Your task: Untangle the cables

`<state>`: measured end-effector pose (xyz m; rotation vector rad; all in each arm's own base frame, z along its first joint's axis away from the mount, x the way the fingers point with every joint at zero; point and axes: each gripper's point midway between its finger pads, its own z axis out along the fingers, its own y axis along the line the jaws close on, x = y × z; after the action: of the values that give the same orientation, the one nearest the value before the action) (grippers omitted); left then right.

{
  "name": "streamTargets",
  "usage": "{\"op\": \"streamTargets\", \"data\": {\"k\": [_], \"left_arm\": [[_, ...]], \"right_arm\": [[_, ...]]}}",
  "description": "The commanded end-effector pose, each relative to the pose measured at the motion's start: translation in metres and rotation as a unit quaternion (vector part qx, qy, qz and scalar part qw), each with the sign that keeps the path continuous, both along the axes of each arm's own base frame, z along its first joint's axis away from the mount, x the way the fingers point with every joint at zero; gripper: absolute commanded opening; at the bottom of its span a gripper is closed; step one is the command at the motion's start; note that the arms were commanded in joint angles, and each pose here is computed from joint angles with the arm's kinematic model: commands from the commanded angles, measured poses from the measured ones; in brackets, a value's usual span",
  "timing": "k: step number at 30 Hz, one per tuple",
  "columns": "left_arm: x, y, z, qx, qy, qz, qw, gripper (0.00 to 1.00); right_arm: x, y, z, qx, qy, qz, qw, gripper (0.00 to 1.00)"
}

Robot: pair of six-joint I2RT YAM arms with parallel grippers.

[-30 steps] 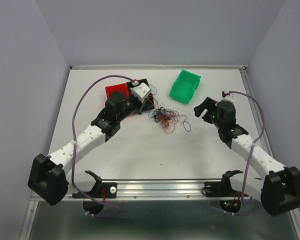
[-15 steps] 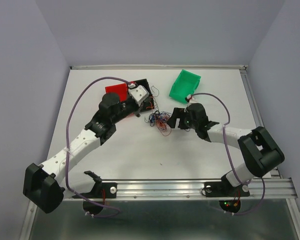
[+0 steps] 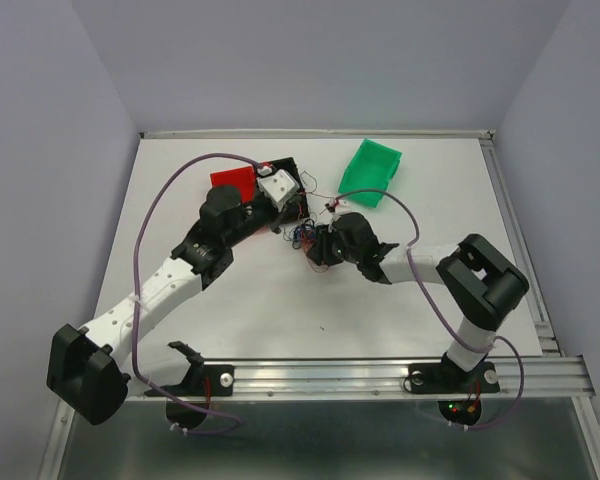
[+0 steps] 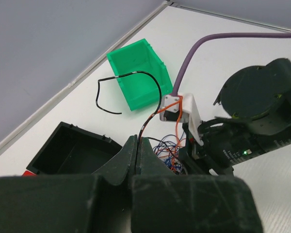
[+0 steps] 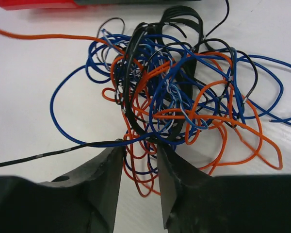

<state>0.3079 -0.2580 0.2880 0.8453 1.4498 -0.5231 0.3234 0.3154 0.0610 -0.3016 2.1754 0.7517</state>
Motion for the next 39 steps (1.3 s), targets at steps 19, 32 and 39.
{"op": "streamTargets", "data": {"k": [19, 32, 39], "left_arm": [[0.031, 0.206, 0.106, -0.194, -0.11, 0.392, 0.893, 0.0], [0.023, 0.196, 0.11, -0.193, -0.122, 0.352, 0.908, 0.0], [-0.01, 0.053, 0.06, -0.073, -0.077, -0.005, 0.994, 0.18]], "right_arm": [[-0.009, -0.282, 0.159, 0.04, -0.168, -0.554, 0.814, 0.03], [-0.091, -0.368, 0.225, 0.098, -0.237, -0.67, 0.697, 0.02], [-0.055, -0.317, 0.223, 0.078, -0.207, -0.565, 0.795, 0.01]]}}
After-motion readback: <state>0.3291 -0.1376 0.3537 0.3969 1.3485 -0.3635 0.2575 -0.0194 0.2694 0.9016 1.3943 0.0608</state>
